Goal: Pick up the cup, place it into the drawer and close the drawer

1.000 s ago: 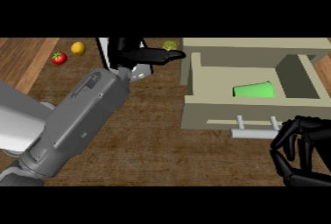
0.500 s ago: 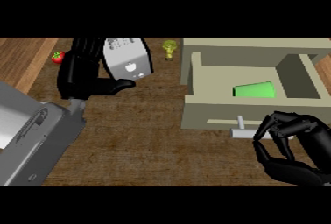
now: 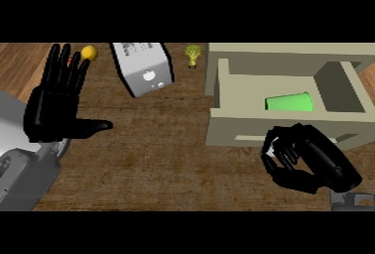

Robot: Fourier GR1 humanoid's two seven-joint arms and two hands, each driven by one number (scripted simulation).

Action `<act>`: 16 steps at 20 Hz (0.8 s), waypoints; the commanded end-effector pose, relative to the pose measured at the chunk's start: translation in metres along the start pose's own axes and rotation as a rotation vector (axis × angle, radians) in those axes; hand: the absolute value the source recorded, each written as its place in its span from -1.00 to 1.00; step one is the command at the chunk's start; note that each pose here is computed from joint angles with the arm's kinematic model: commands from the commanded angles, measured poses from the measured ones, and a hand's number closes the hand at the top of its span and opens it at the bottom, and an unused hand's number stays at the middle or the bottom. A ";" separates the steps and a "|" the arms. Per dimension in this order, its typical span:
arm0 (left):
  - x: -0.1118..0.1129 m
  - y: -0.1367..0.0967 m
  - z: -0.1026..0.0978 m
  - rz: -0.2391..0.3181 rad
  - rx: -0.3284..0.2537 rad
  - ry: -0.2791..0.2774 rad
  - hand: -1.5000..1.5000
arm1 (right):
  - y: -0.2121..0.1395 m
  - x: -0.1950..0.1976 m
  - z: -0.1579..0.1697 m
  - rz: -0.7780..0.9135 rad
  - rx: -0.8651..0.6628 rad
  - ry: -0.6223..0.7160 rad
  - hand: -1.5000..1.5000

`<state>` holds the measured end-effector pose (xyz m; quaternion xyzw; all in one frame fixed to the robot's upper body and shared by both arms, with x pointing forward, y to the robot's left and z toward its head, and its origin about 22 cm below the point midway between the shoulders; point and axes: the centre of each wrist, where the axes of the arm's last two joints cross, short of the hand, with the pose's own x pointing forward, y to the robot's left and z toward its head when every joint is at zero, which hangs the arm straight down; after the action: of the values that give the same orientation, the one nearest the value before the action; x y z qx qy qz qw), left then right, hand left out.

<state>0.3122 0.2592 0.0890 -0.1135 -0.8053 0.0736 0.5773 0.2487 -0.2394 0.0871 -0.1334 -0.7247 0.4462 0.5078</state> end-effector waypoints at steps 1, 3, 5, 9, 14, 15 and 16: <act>-0.016 0.030 0.025 -0.018 -0.001 -0.001 -1.00 | 0.024 -0.007 -0.029 0.118 0.043 0.015 1.00; 0.000 0.045 0.036 -0.024 0.010 0.008 -1.00 | 0.046 -0.019 -0.023 0.108 0.045 0.005 1.00; -0.005 0.053 0.040 -0.016 0.021 0.003 -1.00 | 0.057 -0.027 -0.031 0.123 0.072 0.039 -1.00; -0.019 0.064 0.052 -0.012 0.039 0.006 -1.00 | 0.051 -0.043 -0.066 0.166 0.101 0.084 -1.00; -0.004 0.079 0.053 0.009 0.034 -0.015 -1.00 | 0.059 -0.083 -0.076 0.175 0.156 0.121 -1.00; -0.014 0.074 0.073 -0.003 0.014 -0.004 -1.00 | 0.055 -0.082 -0.084 0.164 0.161 0.134 -1.00; -0.003 0.084 0.051 0.019 0.024 0.012 -1.00 | 0.071 -0.097 -0.079 0.161 0.151 0.125 -1.00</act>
<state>0.2708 0.3233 0.0496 -0.1091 -0.8031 0.0848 0.5797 0.3290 -0.2199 0.0014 -0.1849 -0.6502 0.5247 0.5174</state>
